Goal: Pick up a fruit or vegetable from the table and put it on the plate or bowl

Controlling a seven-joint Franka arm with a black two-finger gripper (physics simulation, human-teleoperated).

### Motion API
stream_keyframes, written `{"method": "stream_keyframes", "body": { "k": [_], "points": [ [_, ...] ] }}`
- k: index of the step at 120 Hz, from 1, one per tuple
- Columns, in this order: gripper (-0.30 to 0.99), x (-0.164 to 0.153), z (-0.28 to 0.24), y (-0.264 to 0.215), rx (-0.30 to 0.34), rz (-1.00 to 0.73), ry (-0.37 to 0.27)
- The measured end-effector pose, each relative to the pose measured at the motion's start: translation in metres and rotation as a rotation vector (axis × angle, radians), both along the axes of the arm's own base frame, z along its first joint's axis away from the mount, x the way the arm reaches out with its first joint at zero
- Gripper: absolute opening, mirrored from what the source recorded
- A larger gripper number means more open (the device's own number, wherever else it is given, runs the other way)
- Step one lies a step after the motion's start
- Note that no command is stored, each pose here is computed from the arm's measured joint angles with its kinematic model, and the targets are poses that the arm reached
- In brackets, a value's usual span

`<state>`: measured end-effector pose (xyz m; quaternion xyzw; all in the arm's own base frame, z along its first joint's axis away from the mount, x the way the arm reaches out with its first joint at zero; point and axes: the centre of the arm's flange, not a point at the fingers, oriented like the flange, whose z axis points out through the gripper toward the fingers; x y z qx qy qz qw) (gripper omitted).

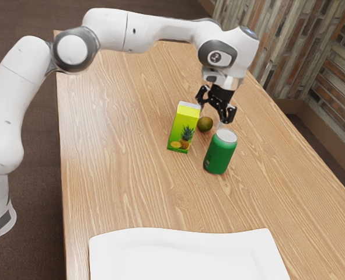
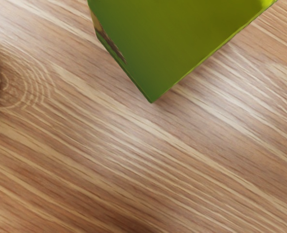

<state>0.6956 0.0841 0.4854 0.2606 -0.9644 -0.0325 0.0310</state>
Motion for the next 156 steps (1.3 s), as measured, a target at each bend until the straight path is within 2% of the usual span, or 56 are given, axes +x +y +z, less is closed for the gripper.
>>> {"method": "stream_keyframes", "body": {
  "k": [16, 31, 41, 66, 84, 108, 134, 145, 156],
  "points": [
    [0.69, -0.001, -0.003, 0.006, 0.01, 0.016, 0.009],
    [0.69, -0.009, -0.01, 0.068, 0.018, 0.106, 0.02],
    [0.69, -0.012, -0.014, 0.083, 0.022, 0.128, 0.024],
    [0.69, 0.001, -0.013, 0.015, 0.023, 0.03, 0.021],
    [0.69, -0.001, -0.014, 0.021, 0.039, 0.043, 0.031],
    [0.69, -0.007, -0.018, 0.036, 0.113, 0.069, 0.072],
    [0.69, -0.004, -0.01, 0.044, -0.031, 0.101, 0.011],
    [0.69, -0.009, -0.007, 0.074, -0.057, 0.149, -0.01],
    [0.69, -0.009, -0.006, 0.081, -0.067, 0.159, -0.022]
  ]
}}
